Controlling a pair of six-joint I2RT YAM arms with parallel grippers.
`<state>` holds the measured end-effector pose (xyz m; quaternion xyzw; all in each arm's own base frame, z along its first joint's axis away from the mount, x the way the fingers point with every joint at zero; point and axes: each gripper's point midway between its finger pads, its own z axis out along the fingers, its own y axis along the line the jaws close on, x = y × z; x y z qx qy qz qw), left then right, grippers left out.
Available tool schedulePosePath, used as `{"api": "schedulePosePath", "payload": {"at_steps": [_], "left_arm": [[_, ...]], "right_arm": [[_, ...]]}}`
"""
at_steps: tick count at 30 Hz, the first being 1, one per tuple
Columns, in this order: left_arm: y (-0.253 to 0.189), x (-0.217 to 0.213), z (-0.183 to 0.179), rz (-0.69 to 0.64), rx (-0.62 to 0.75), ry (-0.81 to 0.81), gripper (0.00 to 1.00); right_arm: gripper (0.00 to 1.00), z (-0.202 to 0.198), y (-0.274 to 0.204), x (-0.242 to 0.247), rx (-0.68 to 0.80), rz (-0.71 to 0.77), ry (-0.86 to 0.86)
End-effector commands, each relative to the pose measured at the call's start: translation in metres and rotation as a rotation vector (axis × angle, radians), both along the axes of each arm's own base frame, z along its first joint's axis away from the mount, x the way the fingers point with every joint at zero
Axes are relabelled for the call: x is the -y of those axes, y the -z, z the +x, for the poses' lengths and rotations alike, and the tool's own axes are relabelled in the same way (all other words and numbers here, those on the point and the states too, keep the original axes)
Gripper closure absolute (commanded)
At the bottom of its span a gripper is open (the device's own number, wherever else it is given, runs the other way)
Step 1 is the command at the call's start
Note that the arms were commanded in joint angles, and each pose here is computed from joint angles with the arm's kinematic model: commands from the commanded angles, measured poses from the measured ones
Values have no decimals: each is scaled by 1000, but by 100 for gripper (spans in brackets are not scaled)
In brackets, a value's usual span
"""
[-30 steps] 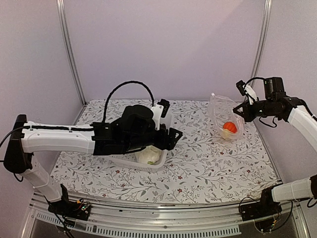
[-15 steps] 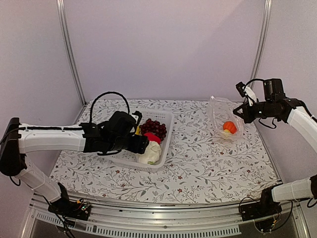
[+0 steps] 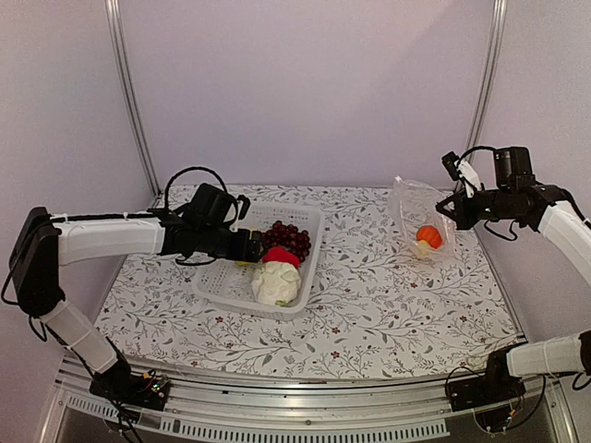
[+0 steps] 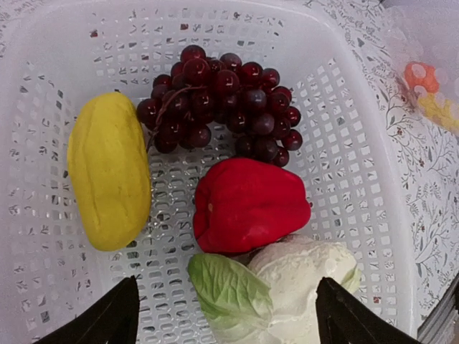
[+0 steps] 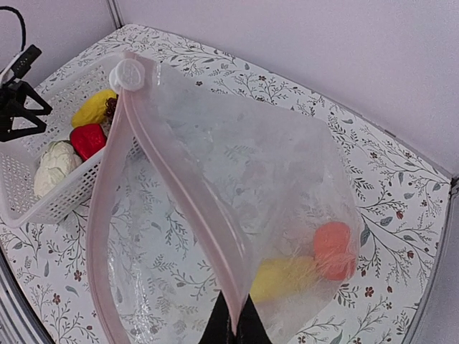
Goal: Place the food in the zip-top bag and seal the zipper
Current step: Pick up the fake vegetable from the bin.
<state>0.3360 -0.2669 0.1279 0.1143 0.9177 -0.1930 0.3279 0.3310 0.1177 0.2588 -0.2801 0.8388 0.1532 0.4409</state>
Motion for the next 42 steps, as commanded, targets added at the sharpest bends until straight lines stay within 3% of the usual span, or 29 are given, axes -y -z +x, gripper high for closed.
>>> {"api": "schedulePosePath", "payload": {"at_steps": [1,13,28,35,42], "left_arm": [[11,21,5,-32,-74,96,15],[46,30,19,9,-162,108,11],[68,52,39,-41,-226,141,10],[76,60,43,-47,-256,153,14],[72,58,40,-53,-251,158,26]], "right_arm": [[100,-4,1,5,10,-8,14],[100,-8,5,4,1,-3,7],[100,-8,14,3,-17,-3,0],[100,-8,16,3,-19,-3,0],[100,-8,19,2,-28,-2,-5]]}}
